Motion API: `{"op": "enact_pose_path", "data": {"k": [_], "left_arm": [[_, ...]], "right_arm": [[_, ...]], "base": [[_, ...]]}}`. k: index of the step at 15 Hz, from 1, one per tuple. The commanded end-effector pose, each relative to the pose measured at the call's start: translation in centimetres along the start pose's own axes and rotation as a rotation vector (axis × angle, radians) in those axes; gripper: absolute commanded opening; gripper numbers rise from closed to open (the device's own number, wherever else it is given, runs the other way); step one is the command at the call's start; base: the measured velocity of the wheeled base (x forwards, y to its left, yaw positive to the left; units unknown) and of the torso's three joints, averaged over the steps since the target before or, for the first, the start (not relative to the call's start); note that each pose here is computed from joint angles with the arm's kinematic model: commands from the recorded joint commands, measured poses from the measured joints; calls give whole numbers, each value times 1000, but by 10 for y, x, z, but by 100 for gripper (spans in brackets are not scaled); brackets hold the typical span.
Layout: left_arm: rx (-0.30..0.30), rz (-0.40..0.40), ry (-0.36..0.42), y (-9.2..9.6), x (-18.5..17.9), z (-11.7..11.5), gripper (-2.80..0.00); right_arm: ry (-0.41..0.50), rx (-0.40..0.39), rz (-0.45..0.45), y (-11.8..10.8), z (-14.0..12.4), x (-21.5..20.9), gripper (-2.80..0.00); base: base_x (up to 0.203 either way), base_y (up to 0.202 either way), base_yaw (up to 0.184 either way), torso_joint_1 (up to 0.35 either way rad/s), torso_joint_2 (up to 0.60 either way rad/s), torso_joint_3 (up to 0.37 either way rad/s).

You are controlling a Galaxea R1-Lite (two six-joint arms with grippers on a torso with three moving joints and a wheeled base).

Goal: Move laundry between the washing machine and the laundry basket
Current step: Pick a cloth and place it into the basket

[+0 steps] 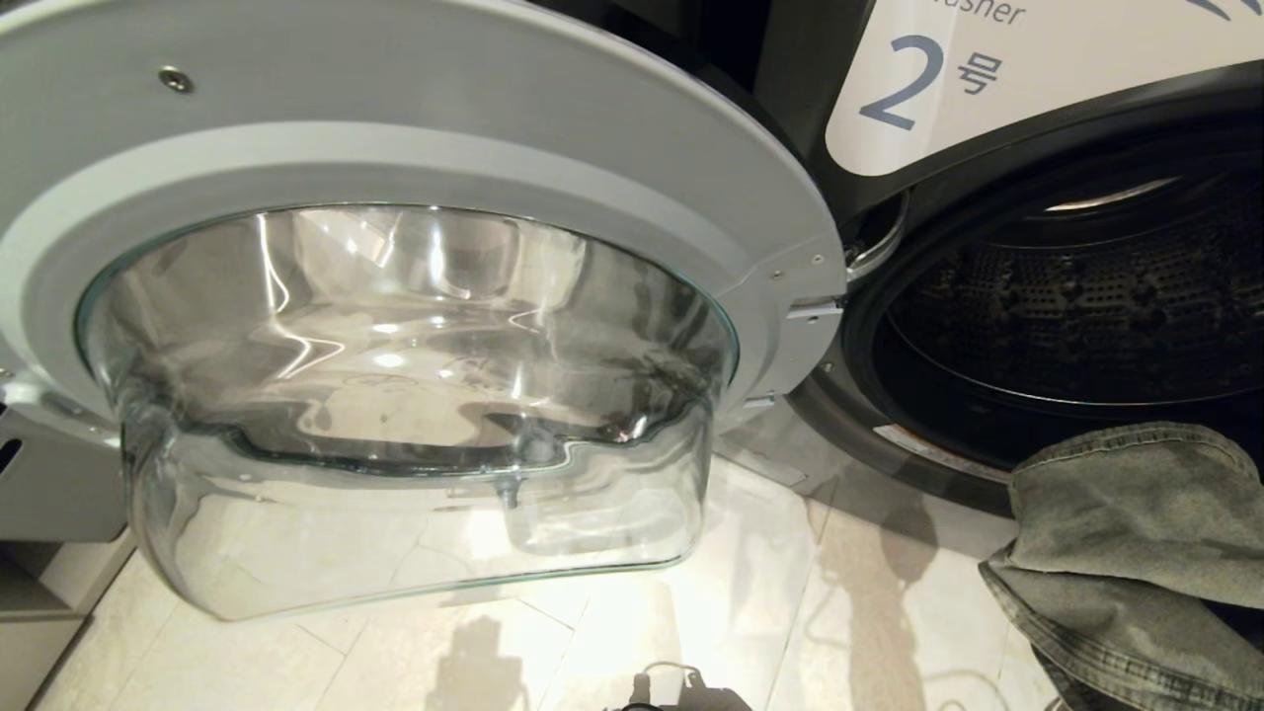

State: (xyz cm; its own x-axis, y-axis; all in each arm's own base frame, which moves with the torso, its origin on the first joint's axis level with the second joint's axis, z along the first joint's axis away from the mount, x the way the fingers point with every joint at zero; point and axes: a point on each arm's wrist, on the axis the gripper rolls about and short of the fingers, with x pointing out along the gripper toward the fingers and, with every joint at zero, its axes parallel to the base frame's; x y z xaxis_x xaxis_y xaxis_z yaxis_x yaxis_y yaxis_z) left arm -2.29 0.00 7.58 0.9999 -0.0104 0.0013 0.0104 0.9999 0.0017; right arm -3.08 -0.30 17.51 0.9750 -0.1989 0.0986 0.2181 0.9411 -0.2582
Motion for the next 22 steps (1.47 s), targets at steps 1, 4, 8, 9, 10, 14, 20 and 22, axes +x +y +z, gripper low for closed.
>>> {"op": "enact_pose_path", "data": {"k": [1,4,8,9,10,14,20,22], "left_arm": [[0,0,0,0,0,0,-280],[0,0,0,0,0,0,-280],[0,0,1,0,0,0,-280],[0,0,0,0,0,0,-280],[0,0,1,0,0,0,-280],[-2,0,-2,0,0,0,-280],[-3,-2,0,0,0,0,-280],[-3,-2,0,0,0,0,-280]], "right_arm": [[-18,3,-12,-1,2,-3,-280],[-11,-5,-21,-1,1,-2,-280],[2,-39,-45,1,-5,0,-280],[1,-47,-48,1,-6,1,-280],[6,-51,-58,1,-6,1,-280],[-8,-48,-74,-1,-2,-1,-280],[-11,-48,-75,-1,-4,-2,-280],[-4,-49,-73,0,-6,-1,-280]], "base": [[0,0,0,0,0,0],[0,0,0,0,0,0],[0,0,0,0,0,0],[0,0,0,0,0,0],[0,0,0,0,0,0],[0,0,0,0,0,0],[0,0,0,0,0,10],[0,0,0,4,5,132]]}}
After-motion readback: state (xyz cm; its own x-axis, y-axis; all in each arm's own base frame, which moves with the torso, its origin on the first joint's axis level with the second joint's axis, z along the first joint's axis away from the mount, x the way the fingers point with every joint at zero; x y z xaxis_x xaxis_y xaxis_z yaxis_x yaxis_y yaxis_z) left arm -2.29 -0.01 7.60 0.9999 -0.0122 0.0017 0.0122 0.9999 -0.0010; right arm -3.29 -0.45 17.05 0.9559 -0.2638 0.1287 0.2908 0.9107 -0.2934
